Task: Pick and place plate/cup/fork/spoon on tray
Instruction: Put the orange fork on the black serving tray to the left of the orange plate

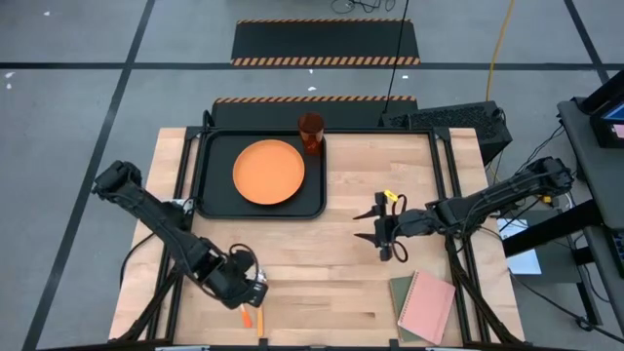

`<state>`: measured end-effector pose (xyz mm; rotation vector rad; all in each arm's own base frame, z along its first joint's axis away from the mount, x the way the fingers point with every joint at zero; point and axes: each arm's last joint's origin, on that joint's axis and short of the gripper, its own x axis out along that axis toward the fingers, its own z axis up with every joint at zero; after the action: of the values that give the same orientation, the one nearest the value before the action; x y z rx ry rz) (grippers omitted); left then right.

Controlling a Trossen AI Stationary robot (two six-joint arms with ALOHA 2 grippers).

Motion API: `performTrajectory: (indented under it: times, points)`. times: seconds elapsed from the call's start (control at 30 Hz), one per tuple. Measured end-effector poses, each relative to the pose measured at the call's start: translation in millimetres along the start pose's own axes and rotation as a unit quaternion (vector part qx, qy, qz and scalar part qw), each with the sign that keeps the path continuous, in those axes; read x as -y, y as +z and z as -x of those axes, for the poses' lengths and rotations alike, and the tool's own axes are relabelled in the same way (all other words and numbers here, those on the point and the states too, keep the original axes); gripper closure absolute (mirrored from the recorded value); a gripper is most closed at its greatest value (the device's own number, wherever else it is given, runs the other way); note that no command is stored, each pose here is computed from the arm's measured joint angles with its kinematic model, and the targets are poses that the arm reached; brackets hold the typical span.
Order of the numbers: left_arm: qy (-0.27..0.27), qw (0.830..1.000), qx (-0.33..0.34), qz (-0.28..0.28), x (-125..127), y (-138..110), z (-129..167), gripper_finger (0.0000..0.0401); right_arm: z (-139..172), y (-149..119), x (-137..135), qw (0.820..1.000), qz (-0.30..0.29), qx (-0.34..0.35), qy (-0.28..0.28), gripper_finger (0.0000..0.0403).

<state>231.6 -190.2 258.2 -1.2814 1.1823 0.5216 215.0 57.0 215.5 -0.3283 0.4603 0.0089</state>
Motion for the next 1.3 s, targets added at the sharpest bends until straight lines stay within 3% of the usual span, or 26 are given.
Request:
performTrajectory:
  times: [0.17,0.37,0.53,0.7,1.03,1.3]
  points:
    - [-0.015,0.998,0.021,0.051,0.8,-10.4,5.0,0.0359,-1.1,-10.9,-2.4,1.000,0.002,-0.015,0.003,0.0200]
    - [0.023,0.995,0.032,0.094,-10.2,-16.7,5.3,0.0359,-0.9,-15.3,-6.3,1.000,0.000,-0.018,0.026,0.0200]
    - [0.060,0.993,0.015,0.100,-17.7,-22.1,6.0,0.0358,-0.6,-15.1,-7.6,0.999,-0.006,-0.016,0.036,0.0200]
    - [0.065,0.989,0.007,0.134,-20.9,-29.4,6.4,0.0358,-0.5,-14.9,-8.6,0.999,0.005,-0.013,0.049,0.0200]
    - [0.081,0.986,0.018,0.146,-22.5,-26.3,4.2,0.0357,-0.4,-14.8,-9.5,0.998,0.016,-0.010,0.065,0.0200]
    - [0.089,0.985,0.015,0.148,-22.6,-25.1,2.7,0.0290,-0.1,-14.8,-11.0,0.996,0.016,-0.007,0.090,0.0200]
